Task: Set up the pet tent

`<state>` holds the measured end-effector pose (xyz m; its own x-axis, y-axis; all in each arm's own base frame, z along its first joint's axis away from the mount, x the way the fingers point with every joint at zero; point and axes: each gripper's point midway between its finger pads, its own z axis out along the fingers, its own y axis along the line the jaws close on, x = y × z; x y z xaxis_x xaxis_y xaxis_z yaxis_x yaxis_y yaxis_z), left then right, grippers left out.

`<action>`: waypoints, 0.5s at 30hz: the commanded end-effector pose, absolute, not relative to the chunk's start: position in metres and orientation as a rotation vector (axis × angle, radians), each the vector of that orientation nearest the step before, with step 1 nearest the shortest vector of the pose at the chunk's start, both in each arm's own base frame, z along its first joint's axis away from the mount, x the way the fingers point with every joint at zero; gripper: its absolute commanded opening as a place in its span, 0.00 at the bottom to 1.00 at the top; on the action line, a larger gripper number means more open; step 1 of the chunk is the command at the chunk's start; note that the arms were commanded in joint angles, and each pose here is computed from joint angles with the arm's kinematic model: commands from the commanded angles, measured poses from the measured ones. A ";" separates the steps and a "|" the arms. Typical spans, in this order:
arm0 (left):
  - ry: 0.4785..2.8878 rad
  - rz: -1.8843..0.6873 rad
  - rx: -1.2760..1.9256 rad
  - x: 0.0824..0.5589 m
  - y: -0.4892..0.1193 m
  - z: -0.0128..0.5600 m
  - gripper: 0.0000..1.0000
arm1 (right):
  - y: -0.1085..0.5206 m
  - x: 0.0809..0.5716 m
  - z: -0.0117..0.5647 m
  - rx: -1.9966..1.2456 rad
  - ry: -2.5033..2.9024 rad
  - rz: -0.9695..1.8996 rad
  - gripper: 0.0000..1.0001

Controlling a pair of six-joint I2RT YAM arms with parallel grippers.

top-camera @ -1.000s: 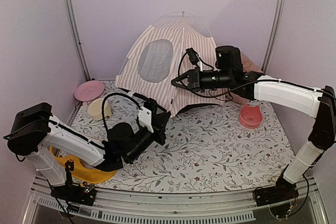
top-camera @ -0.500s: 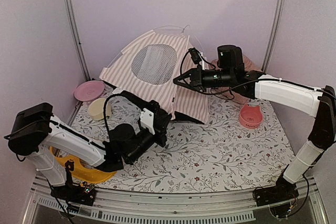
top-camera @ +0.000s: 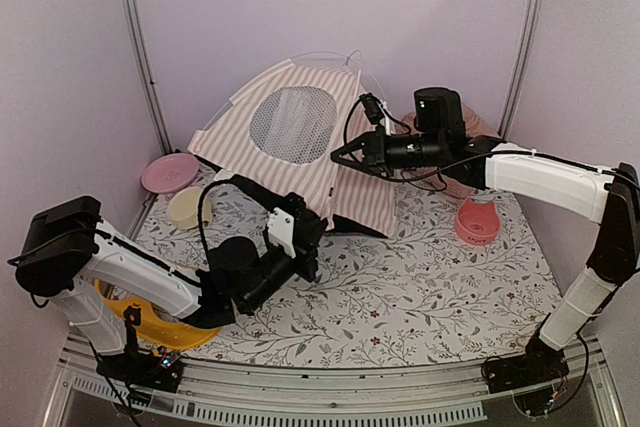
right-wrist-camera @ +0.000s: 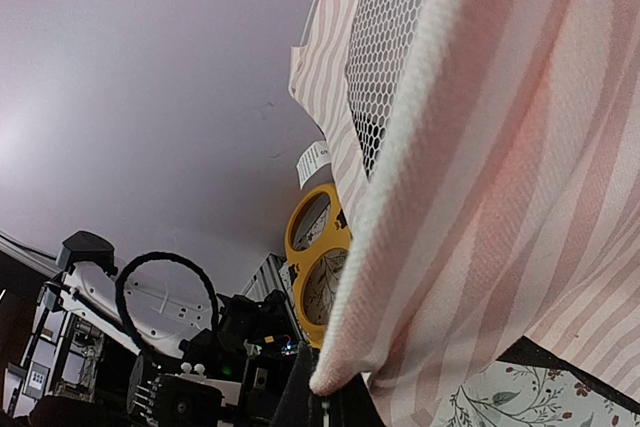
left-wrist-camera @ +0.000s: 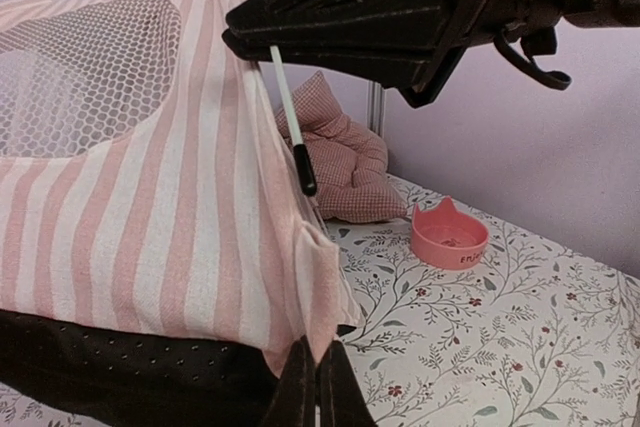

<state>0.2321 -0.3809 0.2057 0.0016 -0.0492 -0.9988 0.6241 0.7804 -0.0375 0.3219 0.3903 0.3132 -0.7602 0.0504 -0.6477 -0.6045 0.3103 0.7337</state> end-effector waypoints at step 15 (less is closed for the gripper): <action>1.669 -0.484 0.880 0.181 -0.392 0.104 0.00 | 0.341 0.395 0.411 -0.286 1.545 1.162 0.00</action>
<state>0.2324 -0.3802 0.1973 -0.0096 -0.0176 -0.9998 0.6208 0.7837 -0.0198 0.3276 0.3889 0.2971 -0.7178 0.0435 -0.6949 -0.6317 0.3789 0.6763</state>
